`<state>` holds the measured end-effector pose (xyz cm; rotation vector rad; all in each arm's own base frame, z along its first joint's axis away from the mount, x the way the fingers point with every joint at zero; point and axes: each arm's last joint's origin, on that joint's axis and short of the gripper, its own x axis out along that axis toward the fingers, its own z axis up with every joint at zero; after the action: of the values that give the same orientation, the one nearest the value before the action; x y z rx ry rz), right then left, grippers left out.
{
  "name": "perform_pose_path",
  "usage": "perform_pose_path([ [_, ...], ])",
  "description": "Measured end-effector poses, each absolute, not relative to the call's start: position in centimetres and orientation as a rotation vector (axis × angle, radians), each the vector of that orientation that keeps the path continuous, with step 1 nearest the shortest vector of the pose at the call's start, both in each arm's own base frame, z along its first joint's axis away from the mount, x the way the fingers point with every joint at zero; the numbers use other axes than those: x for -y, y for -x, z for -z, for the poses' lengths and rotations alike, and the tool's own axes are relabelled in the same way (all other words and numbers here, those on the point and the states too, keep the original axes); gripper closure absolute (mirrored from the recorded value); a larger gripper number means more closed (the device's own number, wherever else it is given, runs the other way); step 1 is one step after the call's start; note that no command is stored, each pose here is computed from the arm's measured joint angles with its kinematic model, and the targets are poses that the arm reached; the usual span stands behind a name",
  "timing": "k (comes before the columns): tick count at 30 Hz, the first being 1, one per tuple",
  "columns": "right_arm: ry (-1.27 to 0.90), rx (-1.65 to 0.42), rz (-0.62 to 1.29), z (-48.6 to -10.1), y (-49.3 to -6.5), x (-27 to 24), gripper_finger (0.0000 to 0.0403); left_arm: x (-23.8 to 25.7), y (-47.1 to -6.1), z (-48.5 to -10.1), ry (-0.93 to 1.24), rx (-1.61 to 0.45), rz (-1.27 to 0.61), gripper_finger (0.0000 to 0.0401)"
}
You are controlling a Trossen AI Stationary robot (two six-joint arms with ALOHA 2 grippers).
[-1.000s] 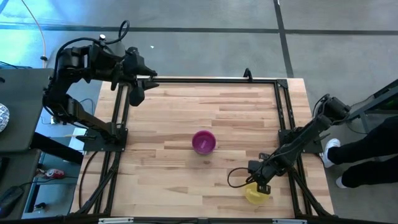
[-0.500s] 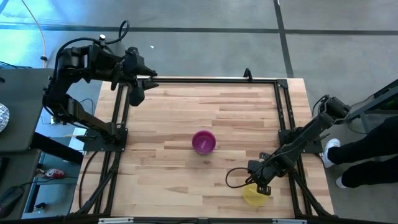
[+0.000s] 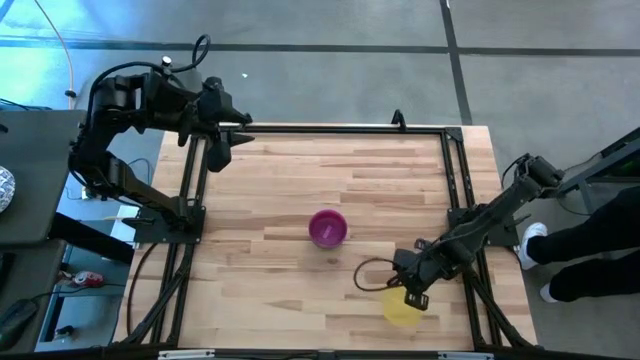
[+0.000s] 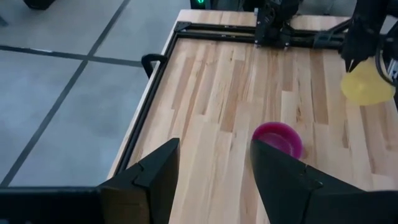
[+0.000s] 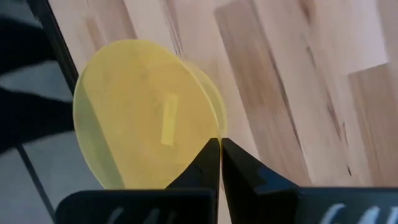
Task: Nest bowls inside each other
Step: Stack the yellow bowl on the purple bowl
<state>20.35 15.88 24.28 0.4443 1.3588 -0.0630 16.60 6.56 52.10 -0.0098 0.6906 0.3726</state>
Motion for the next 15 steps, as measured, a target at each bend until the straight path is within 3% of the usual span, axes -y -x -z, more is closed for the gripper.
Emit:
perform_pose_path([
  [15, -0.718, -1.196, 0.256, -31.4, -24.7, -10.2, 0.0403, -6.2, -15.5, -51.7, -0.067, -0.782, -0.334, 0.0217],
])
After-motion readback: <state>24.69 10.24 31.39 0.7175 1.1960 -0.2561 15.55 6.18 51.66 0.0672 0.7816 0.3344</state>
